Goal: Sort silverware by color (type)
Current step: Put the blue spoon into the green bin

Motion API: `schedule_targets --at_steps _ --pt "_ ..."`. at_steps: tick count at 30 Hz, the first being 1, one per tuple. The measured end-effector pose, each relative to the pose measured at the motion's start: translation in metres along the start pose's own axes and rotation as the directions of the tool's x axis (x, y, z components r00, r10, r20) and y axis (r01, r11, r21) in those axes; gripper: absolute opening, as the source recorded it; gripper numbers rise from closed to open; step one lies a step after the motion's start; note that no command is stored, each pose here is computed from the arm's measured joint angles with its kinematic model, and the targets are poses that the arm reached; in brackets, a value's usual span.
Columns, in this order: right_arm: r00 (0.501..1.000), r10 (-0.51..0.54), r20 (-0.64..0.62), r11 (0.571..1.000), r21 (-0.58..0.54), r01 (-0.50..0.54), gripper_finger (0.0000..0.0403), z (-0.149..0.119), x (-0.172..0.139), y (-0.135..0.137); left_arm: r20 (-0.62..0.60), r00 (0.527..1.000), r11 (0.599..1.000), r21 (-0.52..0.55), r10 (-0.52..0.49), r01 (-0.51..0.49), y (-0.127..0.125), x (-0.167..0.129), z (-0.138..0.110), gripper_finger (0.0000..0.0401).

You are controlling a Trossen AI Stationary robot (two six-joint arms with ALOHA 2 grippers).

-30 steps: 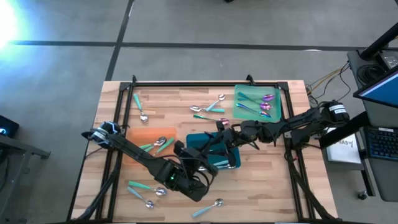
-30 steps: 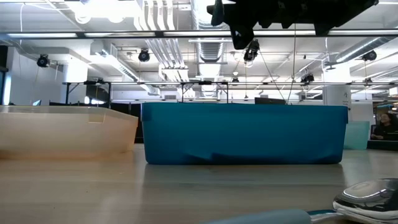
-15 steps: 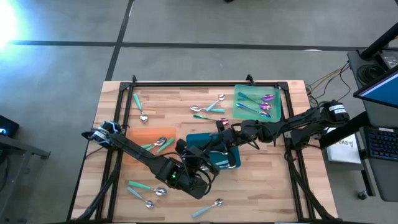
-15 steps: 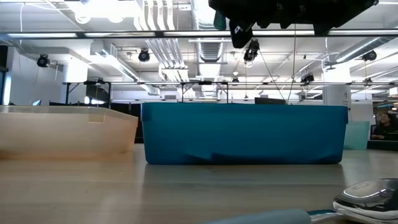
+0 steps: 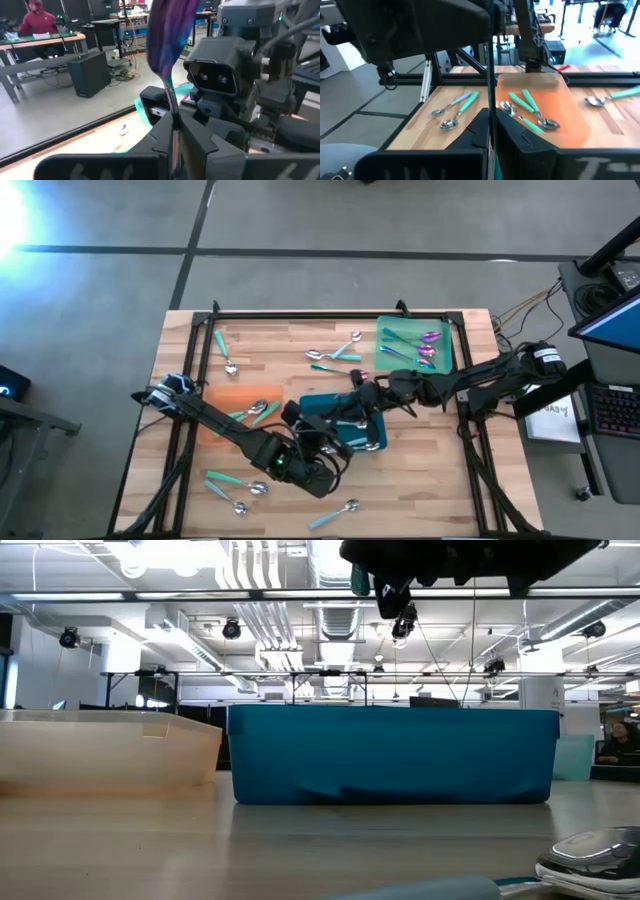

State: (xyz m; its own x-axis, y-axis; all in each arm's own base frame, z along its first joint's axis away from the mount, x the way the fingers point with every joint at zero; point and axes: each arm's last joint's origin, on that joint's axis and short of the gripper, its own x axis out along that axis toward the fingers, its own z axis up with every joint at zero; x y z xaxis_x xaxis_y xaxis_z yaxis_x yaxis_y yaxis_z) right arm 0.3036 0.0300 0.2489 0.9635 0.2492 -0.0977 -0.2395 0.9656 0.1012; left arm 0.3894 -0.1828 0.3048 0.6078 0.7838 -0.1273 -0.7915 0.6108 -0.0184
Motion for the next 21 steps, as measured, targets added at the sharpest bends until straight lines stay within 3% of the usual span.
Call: schedule_targets --at_steps 8,13,17,21 --pt "0.997 -0.055 -0.052 0.998 0.021 0.056 0.0007 0.009 -0.016 -0.002 -0.030 0.999 0.996 0.078 -0.034 0.036 -0.001 0.001 0.000 0.0062" --pt "0.966 -0.172 -0.190 0.983 0.022 0.180 0.0007 0.011 -0.040 -0.006 -0.065 0.995 0.991 0.109 -0.069 0.076 -0.001 0.001 -0.002 0.0109" --pt "0.880 -0.334 -0.337 0.937 -0.018 0.349 0.0007 0.010 -0.071 -0.012 -0.092 0.992 0.986 0.131 -0.087 0.099 -0.001 0.001 -0.004 0.0139" --pt "0.737 -0.502 -0.453 0.846 -0.078 0.528 0.0007 0.008 -0.105 -0.023 -0.099 0.991 0.985 0.142 -0.085 0.099 0.000 0.001 -0.005 0.0151"
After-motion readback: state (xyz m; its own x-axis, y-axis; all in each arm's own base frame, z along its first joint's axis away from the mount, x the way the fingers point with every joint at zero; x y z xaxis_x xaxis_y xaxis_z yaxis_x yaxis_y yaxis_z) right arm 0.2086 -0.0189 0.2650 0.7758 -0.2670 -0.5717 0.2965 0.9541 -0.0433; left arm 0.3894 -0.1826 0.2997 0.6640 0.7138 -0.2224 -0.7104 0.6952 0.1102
